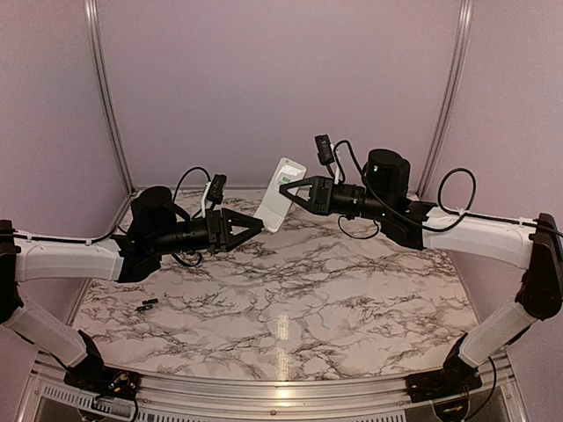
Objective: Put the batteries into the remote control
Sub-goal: Remove the battery cover from the remote control.
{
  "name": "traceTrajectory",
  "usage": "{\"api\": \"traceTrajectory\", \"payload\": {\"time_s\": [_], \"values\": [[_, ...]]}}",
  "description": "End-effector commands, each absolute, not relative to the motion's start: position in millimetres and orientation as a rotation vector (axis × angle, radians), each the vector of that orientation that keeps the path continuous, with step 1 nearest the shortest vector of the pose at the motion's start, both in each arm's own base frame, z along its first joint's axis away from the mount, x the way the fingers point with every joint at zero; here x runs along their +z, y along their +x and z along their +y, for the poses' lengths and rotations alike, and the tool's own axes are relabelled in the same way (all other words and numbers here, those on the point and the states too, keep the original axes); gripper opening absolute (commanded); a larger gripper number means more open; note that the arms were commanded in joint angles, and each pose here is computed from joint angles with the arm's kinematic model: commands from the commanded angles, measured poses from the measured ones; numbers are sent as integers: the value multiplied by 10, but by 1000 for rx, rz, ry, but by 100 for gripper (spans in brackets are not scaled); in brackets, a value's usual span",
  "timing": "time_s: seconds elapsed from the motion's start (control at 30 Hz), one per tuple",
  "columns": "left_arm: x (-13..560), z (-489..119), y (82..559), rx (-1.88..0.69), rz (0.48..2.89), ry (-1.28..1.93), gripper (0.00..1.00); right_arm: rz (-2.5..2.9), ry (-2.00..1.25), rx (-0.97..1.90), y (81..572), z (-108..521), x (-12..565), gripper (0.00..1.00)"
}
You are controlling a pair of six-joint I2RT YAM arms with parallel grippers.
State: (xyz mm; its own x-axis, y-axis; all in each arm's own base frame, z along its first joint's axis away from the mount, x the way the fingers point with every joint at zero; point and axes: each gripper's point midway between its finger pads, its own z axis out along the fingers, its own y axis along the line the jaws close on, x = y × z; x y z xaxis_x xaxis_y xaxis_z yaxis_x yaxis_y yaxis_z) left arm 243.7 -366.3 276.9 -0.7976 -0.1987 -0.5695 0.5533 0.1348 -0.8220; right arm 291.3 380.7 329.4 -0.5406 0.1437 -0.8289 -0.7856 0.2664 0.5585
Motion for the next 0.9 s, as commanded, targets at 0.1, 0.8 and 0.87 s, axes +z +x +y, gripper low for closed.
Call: {"api": "traceTrajectory", "payload": {"time_s": [0.1, 0.8, 0.87], "values": [[2963, -3722, 2459, -1738, 1781, 375, 30, 1646, -615, 1412, 2900, 3839, 3492, 0], [3012, -3701, 2444, -1753, 1731, 379, 4, 1642, -572, 1484, 2965, 3735, 3535, 0], [3001, -3697, 2424, -1758, 1729, 386, 1, 1640, -558, 1489, 2990, 3702, 3550, 0]]}}
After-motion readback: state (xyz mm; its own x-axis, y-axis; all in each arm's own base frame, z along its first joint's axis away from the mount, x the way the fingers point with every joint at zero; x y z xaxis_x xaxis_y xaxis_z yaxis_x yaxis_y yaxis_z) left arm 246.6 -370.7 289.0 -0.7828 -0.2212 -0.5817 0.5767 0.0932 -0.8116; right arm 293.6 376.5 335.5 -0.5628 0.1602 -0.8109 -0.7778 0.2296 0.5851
